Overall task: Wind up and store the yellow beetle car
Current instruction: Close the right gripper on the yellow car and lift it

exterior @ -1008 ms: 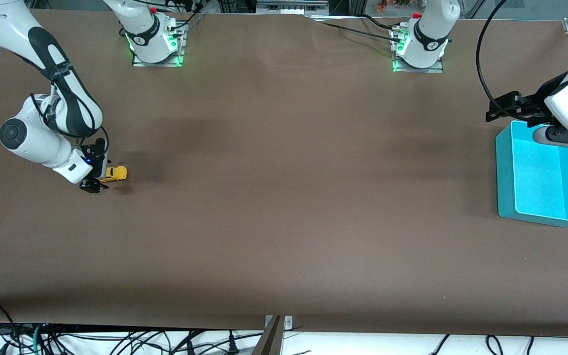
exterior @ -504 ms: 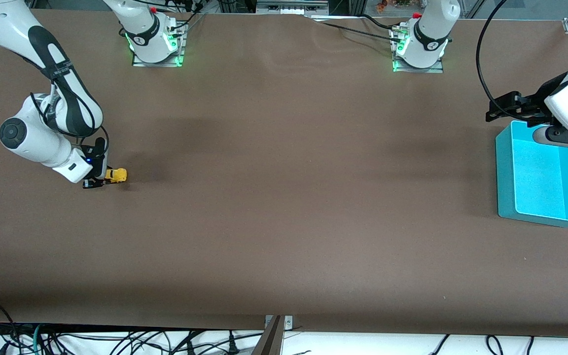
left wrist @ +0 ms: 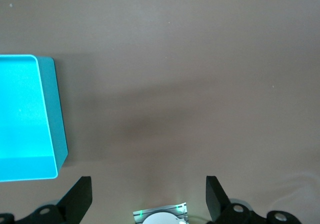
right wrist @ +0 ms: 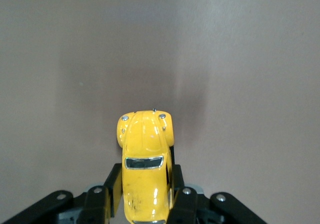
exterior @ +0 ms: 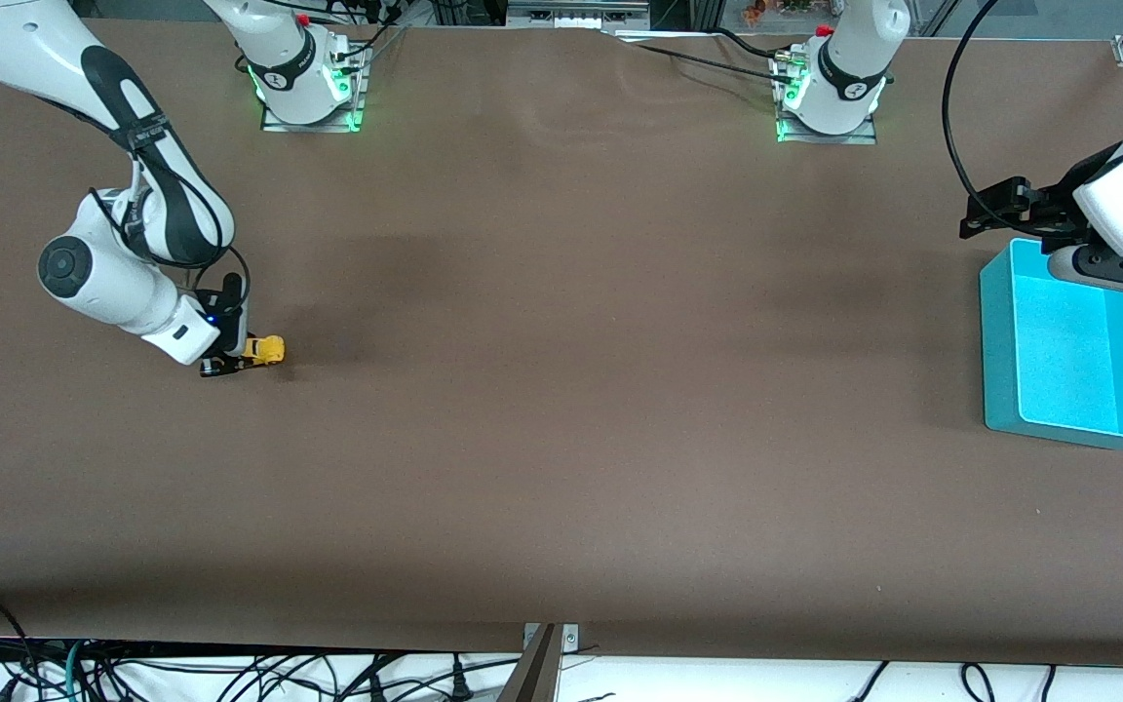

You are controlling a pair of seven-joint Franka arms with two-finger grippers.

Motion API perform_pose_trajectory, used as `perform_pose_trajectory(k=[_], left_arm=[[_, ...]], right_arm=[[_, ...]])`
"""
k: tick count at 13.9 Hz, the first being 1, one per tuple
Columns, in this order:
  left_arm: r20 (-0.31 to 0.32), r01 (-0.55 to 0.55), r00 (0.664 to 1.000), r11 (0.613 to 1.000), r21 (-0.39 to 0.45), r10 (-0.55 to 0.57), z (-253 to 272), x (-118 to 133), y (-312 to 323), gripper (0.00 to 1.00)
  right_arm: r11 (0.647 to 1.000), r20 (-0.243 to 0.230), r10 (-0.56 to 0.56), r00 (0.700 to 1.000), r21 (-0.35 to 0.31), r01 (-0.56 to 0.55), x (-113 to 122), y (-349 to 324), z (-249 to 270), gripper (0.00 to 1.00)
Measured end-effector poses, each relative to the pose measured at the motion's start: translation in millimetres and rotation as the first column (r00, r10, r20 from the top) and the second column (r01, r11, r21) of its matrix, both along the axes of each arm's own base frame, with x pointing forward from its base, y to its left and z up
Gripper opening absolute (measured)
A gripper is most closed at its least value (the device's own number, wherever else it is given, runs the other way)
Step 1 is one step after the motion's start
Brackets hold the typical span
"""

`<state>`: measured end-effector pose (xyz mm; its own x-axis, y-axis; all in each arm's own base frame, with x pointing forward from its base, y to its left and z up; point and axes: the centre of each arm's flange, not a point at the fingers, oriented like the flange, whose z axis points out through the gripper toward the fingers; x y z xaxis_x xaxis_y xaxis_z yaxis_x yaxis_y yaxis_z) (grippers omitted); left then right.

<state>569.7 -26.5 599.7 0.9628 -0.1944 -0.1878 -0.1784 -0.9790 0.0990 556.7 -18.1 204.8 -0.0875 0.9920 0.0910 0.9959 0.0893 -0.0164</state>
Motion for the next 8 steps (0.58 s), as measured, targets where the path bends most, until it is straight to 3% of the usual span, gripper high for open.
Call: perform_pose_trajectory(k=[4,8], left_arm=[[0.022,0.267,0.964,0.962,-0.054,-0.266,-2,1,1,1.0],[0.052,0.542,0.84,0.833,-0.112,-0.539,-11,5,2,1.0]], right_arm=[[0.998,0.009,-0.061,0.998,0.01,0.061,6,22,7,0.42],[0.996,0.009,-0.088,0.996,0.015,0.088,8,75,13,0.42]])
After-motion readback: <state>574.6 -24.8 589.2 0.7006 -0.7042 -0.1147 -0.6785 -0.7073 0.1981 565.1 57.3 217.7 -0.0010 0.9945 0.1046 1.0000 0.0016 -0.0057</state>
